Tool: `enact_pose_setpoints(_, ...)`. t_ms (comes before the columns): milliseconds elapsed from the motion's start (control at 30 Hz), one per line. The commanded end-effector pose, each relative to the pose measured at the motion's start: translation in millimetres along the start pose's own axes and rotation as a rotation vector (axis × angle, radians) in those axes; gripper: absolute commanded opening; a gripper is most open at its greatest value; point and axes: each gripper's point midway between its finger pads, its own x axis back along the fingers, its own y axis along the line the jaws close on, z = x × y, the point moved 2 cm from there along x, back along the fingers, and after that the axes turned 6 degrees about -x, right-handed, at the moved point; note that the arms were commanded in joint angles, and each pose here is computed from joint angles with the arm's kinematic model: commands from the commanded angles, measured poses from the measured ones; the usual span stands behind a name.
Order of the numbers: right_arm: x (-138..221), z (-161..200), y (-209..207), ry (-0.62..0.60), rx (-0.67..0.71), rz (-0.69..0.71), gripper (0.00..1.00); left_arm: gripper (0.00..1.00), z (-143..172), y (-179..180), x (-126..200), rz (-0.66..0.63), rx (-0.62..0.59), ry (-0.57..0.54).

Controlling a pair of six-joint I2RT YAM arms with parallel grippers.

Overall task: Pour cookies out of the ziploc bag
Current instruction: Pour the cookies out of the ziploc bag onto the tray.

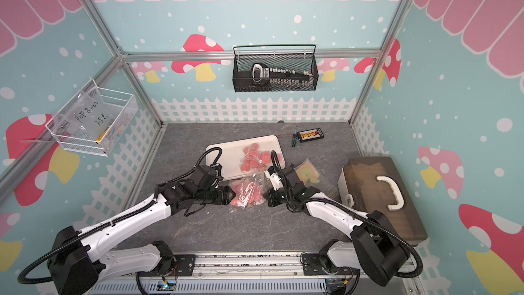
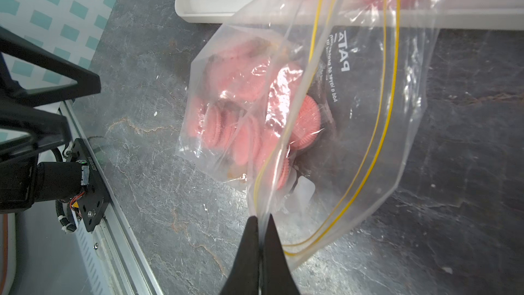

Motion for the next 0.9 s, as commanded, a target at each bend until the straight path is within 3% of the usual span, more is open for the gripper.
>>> enact_pose_setpoints(0,4,-10,2,-0.034,0.0,0.003,0.01,0.71,20,9,-5,0.005,0.086,0.045)
enact_pose_setpoints(167,3,-12,3,-0.035,-0.001,0.0,0.01,0.69,42,20,-20,0.01,0.123,0.101)
enact_pose_setpoints(367,3,-12,3,-0.033,0.0,0.001,0.01,0.67,53,25,-37,0.039,0.152,0.086)
enact_pose_setpoints(867,2,-12,3,-0.029,-0.005,0.001,0.01,0.59,58,26,-66,0.102,0.172,0.076)
